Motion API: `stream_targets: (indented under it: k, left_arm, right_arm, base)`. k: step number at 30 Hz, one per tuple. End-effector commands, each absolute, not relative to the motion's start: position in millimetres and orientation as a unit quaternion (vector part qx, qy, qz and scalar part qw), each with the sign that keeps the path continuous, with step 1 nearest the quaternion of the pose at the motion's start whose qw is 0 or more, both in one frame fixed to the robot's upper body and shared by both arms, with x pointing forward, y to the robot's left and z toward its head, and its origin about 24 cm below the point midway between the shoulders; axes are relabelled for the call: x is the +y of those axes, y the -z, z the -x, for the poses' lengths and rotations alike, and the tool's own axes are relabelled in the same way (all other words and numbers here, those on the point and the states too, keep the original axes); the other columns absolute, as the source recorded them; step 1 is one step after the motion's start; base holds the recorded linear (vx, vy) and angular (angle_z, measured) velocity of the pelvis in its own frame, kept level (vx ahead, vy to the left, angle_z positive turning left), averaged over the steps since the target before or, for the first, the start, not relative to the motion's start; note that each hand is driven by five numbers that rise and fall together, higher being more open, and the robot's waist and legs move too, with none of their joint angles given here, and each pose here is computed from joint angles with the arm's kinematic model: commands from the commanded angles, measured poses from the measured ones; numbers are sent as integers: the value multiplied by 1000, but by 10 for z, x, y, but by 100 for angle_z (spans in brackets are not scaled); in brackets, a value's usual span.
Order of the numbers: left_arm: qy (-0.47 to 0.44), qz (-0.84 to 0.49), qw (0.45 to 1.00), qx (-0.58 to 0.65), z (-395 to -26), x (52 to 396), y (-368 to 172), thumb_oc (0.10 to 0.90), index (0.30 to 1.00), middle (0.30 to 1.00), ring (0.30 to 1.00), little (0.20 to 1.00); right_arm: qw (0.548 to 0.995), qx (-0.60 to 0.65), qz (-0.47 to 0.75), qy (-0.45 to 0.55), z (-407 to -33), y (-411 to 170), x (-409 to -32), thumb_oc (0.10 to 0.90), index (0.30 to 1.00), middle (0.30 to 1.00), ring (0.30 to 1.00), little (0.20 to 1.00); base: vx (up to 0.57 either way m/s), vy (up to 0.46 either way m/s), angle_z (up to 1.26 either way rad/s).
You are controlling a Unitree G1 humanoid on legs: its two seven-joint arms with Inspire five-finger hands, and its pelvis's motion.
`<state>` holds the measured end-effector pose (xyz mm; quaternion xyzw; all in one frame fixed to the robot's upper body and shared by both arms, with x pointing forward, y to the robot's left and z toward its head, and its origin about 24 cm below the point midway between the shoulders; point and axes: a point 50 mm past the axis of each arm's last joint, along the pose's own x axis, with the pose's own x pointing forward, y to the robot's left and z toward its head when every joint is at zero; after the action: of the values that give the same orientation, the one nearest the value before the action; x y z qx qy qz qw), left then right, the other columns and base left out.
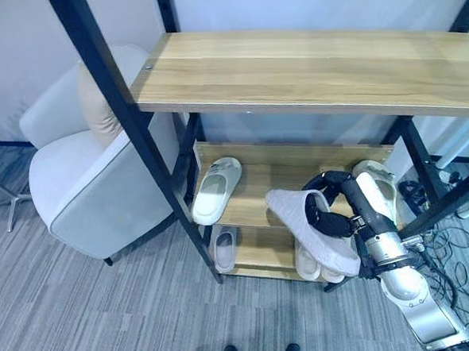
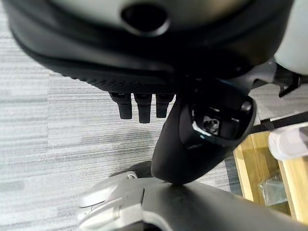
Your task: Arrange the slippers neatly on the shoe rack.
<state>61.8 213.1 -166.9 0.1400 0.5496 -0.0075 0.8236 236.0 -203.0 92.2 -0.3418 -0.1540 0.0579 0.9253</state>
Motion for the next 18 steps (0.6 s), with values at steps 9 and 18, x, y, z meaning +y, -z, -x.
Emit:
stream_targets:
  k: [9, 18]
  left_arm:
    - [113, -137, 863, 473, -1162, 1638, 1601, 800, 900, 900, 900, 900]
    - [93, -157, 894, 408, -1682, 1710, 1403, 800, 900, 900, 900, 900]
  right_arm:
    - [907, -238, 286, -198, -2298, -1204, -1682, 400, 300, 300, 300, 300]
    - [889, -209, 348, -212, -2619, -1065, -1623, 400, 300, 300, 300, 300]
  base:
    - [-138, -1, -12]
    - [-232, -13, -3]
